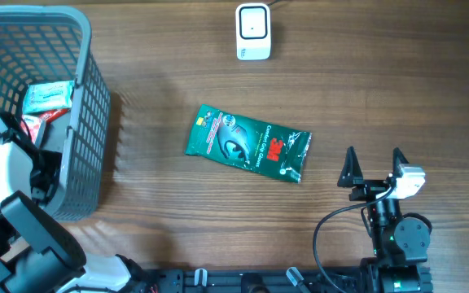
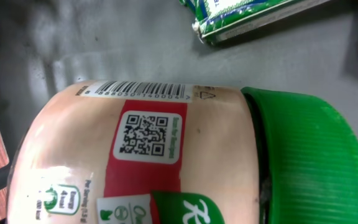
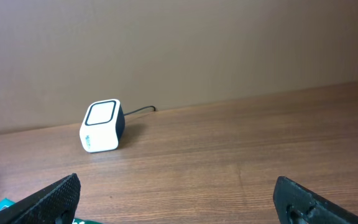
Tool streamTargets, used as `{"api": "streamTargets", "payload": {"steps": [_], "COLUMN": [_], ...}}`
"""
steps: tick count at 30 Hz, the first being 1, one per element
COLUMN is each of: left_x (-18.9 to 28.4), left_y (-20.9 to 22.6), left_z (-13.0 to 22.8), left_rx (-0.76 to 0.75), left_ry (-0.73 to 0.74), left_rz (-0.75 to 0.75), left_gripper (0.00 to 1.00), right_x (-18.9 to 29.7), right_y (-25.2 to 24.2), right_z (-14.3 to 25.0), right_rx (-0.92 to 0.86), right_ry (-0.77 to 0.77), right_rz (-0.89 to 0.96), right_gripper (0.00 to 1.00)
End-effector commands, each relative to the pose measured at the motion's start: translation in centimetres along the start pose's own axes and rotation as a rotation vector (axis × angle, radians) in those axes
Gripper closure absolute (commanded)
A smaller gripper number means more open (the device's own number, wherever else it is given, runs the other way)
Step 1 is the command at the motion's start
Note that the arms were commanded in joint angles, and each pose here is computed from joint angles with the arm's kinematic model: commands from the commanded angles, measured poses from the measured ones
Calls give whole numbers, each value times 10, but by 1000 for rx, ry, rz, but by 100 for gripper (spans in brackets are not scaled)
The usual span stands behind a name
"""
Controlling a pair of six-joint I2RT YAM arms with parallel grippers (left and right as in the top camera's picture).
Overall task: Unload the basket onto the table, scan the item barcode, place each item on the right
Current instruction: 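Present the jar's barcode to the scanner and set it on table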
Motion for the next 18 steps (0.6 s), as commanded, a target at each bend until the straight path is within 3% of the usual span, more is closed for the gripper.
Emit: {"api": "streamTargets", "payload": {"steps": [1, 8, 14, 18], "left_x": [22, 87, 164, 230], "left_y": [-11, -25, -33, -29], "left_z": [-18, -36, -36, -14], "left_rx": [13, 35, 6, -105], "left_ry": [-36, -51, -7, 23], "left_rz": [56, 272, 629, 963], "left_gripper": [35, 35, 35, 34], "right_x": [0, 0, 0, 0], "right_y": [2, 2, 2, 2], "right_z": [-1, -1, -1, -1], "right_rx": [12, 12, 12, 12], "right_ry": [-7, -8, -7, -7], "right_rz": [-15, -15, -15, -15], "right_gripper": [0, 1, 0, 0]}}
Point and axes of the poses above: each gripper's point midway between its finger pads, its own x axis back along the fingers, its own y axis along the line the jaws close on, z = x × y, the point moved 9 cm from there along x, back along the fingers, and after that the axes turned 7 degrees about x, right-handed, at the moved point
